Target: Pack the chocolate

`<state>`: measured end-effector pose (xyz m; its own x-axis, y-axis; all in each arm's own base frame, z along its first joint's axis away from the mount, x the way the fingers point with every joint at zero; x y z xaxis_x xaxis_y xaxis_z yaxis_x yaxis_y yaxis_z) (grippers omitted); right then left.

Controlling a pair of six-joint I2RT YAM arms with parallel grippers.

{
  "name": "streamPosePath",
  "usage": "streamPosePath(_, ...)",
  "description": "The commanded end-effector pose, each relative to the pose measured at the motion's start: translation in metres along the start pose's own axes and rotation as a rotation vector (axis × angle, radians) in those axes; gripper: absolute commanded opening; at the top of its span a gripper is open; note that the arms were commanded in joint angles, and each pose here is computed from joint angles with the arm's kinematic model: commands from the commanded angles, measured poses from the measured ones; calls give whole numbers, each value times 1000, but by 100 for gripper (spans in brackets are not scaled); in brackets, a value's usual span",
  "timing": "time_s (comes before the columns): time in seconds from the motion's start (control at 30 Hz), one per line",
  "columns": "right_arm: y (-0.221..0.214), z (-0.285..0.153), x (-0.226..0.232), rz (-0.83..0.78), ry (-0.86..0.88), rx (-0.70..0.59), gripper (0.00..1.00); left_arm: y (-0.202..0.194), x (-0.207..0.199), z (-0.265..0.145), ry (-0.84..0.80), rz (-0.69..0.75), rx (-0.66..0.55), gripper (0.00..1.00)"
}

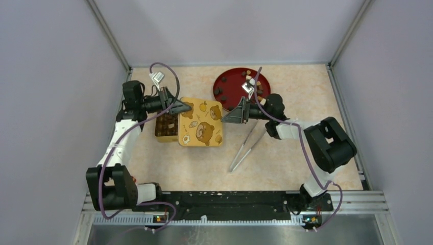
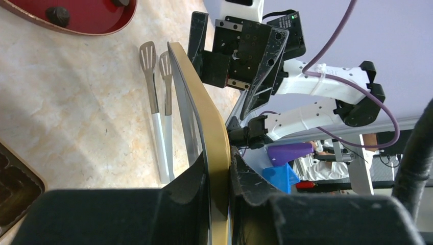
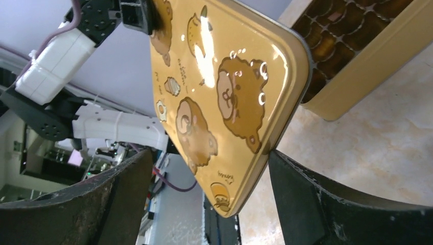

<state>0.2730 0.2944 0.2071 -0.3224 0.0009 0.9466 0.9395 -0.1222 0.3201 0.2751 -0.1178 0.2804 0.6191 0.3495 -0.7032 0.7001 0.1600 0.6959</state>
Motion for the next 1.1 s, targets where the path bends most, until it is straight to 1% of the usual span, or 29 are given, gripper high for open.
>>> streamPosePath(0.0, -7, -2, 20, -70, 111, 44, 82, 13, -24, -7, -77, 103, -35, 1)
streamPosePath(0.17, -23, -1, 31, -42, 224, 118, 82, 16, -30, -9, -94, 127, -58, 2)
streamPosePath(0.23, -28, -3, 41, -65, 304, 139, 80, 15, -33, -10, -109, 125, -57, 2)
streamPosePath(0.3, -30, 1, 40, -32, 315, 167, 77, 15, -34, -10, -119, 124, -58, 2)
streamPosePath(0.43, -32, 11, 40, -37, 323, 184, 76, 14, -38, -12, -129, 136, -59, 2)
streamPosePath(0.73, -23, 16, 21, -26, 278, 96, 77, 14, -46, -14, -136, 155, -60, 2)
streamPosePath(0.9, -18, 10, 17, -37, 252, 44, 77, 15, -44, -15, -118, 161, -62, 1)
streamPosePath(0.97, -17, 6, 15, -47, 235, 34, 73, 15, -41, -15, -103, 158, -59, 2)
streamPosePath(1.07, -17, 2, 12, -53, 210, 38, 73, 14, -38, -15, -84, 151, -57, 2)
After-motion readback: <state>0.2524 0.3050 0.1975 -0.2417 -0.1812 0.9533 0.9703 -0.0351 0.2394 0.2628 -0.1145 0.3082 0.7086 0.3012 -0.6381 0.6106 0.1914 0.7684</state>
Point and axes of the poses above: each gripper's point midway between its finger pads, its own z axis out along the fingers, its own x axis along the line the jaws close on, y = z × x, the point moved 4 cm from there along -z, back along the fingers, and after that the axes turned 15 degrees about z, right-handed, at the moved point
